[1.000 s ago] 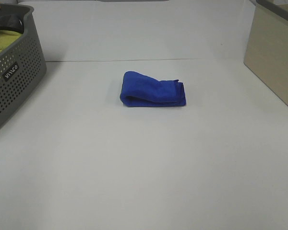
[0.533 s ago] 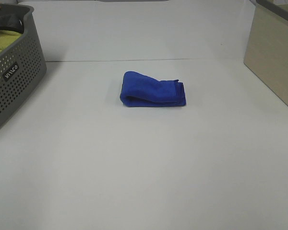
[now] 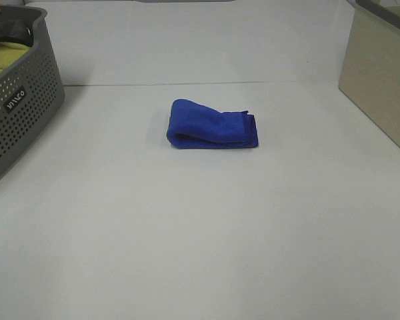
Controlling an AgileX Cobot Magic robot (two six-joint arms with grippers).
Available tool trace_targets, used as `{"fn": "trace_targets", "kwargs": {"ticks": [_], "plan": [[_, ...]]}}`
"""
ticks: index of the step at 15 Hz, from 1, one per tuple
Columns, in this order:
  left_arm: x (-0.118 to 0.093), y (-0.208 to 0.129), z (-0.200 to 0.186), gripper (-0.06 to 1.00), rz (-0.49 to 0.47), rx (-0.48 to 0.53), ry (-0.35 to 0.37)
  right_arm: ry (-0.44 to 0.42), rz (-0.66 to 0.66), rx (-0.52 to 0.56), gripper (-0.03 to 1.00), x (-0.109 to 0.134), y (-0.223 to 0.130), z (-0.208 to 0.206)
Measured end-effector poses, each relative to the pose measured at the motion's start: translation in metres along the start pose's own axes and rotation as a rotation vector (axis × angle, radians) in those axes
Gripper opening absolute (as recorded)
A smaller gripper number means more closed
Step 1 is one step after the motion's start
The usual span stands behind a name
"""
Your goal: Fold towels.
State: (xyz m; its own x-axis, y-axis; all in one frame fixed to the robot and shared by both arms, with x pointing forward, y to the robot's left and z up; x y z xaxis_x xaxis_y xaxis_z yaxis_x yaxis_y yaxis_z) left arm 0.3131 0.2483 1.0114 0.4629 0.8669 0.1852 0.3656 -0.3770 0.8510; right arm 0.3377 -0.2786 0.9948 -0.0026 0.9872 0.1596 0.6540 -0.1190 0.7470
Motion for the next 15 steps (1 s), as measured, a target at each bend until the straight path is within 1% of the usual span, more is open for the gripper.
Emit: {"fn": "trace_targets", "kwargs": {"ticks": [1,2,3,5,7,15], "plan": [[-0.001,0.0,-0.002,0.56,0.005,-0.016,0.006,-0.006,0.004,-0.012,0.77,-0.001,0.0,-0.001],[-0.002,0.001,-0.008,0.56,0.016,-0.055,0.021,-0.015,0.01,-0.072,0.77,-0.001,0.001,-0.009],[-0.003,0.001,-0.01,0.56,0.019,-0.066,0.025,-0.008,0.006,-0.119,0.77,0.0,0.001,-0.016],[-0.003,0.001,-0.01,0.56,0.02,-0.067,0.025,0.003,-0.001,-0.196,0.77,0.002,-0.001,-0.026],[-0.003,0.001,-0.01,0.56,0.02,-0.068,0.026,0.007,-0.006,-0.237,0.77,0.003,-0.001,-0.031],[-0.003,0.001,-0.01,0.56,0.02,-0.068,0.026,0.015,-0.004,-0.243,0.77,0.004,-0.002,-0.032]]}}
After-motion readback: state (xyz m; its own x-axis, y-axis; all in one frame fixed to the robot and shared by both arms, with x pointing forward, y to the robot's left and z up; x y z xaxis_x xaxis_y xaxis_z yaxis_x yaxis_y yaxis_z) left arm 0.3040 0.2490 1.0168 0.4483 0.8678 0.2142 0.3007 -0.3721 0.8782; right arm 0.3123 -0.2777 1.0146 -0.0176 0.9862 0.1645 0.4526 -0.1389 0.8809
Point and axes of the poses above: a point on each arm's last joint axis where the gripper is mounted, z pointing out along that axis toward the gripper, x along the wrist's bending axis when the last joint is at zero, y = z × x, the point moved 9 cm from there along z, pointing out along that axis toward the gripper, and after that the axes turned 11 degrees about z, right-handed, at the moved point
